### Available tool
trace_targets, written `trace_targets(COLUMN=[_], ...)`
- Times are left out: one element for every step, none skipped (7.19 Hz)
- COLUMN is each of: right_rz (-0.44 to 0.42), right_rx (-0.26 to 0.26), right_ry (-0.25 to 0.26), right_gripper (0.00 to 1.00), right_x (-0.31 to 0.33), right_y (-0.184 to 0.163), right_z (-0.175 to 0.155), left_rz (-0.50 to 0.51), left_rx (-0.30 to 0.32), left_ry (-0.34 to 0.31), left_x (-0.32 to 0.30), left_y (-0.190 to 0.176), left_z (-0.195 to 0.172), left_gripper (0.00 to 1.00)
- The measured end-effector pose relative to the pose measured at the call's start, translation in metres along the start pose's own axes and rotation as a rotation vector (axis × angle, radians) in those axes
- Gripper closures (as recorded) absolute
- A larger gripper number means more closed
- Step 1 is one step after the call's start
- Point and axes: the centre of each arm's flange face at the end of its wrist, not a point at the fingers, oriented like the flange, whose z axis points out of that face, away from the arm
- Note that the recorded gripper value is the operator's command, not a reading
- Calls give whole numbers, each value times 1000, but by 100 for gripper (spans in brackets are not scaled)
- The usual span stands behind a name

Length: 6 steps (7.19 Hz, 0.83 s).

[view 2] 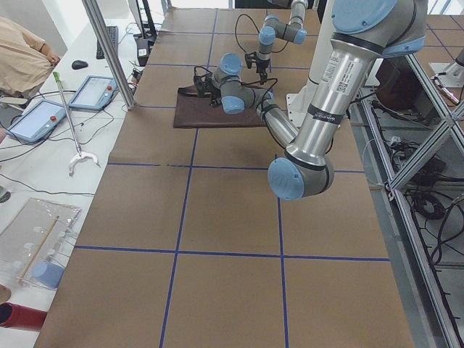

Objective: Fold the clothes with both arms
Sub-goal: 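Move the right gripper to the shirt's near corner by the collar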

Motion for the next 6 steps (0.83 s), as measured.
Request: trace_targets(right_rz=[-9, -2, 18, 46, 87, 184], right_rx=[-2, 8, 24, 42, 55, 59], right_ry=[9, -3, -25, -49, -68, -86], right_gripper=[0, 0, 0, 0, 0, 0], right_x=[15, 15, 9, 3, -2, -8], right_y=[3, -4, -21, -45, -65, -75], right_z=[0, -7, -19, -32, -42, -48], left_rz=[0, 1, 2, 2, 3, 4], left_rx=[-5, -7, -8, -8, -8, -8], left_ry=[1, 4, 6, 7, 9, 12], left_x=[-1, 0, 1, 1, 1, 2], left_y=[1, 2, 2, 2, 2, 3], left_z=[-2, -4, -5, -6, -7, -8], left_gripper=[27, 27, 27, 27, 27, 27])
